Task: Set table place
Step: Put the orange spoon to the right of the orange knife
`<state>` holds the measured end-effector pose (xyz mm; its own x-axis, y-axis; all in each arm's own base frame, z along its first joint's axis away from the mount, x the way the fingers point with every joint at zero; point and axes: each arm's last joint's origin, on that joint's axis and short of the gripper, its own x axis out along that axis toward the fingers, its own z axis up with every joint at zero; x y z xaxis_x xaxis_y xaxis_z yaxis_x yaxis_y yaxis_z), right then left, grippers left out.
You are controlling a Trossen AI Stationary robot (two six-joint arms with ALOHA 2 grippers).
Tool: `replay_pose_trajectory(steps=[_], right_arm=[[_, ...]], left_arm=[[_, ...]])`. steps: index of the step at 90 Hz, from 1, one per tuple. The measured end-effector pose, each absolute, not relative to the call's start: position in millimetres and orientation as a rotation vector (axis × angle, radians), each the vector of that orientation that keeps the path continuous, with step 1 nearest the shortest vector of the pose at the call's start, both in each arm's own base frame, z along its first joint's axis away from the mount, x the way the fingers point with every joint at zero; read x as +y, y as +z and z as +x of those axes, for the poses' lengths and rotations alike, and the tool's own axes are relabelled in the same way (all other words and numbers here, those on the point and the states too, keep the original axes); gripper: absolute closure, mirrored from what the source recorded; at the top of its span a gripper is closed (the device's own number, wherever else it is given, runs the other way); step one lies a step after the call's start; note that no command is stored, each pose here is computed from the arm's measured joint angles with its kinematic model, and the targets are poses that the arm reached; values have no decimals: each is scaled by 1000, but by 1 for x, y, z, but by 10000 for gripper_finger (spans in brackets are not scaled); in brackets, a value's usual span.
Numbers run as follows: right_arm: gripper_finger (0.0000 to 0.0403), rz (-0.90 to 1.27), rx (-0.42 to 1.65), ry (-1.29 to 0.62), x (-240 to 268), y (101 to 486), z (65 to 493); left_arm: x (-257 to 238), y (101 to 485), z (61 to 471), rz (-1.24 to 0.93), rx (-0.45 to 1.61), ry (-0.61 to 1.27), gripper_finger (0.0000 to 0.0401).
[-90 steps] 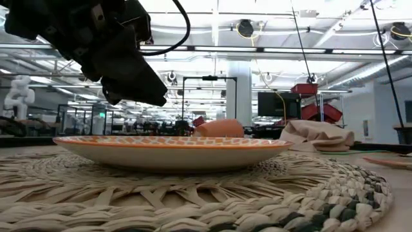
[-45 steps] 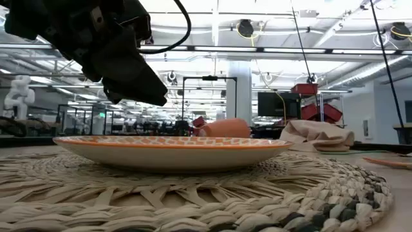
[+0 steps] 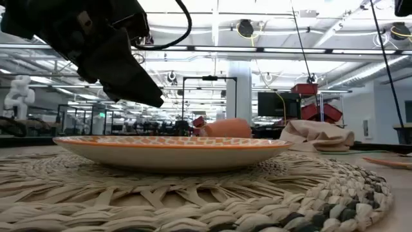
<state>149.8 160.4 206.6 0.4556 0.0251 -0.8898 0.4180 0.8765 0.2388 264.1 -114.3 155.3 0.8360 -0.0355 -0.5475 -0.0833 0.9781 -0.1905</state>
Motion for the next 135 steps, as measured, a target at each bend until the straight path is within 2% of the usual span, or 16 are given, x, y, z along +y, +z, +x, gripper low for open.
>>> replay_pose_trajectory(steps=[16, 72, 115, 123, 135], right_arm=[[337, 414, 1240, -310, 154, 195, 150], [337, 292, 1432, -307, 152, 150, 184], [338, 256, 1500, -304, 145, 137, 193], [350, 248, 1523, -298, 145, 133, 194], [394, 230, 1530, -276, 145, 133, 194]], left_arm=[[-117, 155, 263, -209, 580, 17, 273], [-127, 156, 258, -207, 583, -22, 273], [-128, 156, 258, -206, 583, -20, 273], [-128, 156, 258, -205, 583, -20, 273], [-128, 156, 258, -205, 583, -20, 273]])
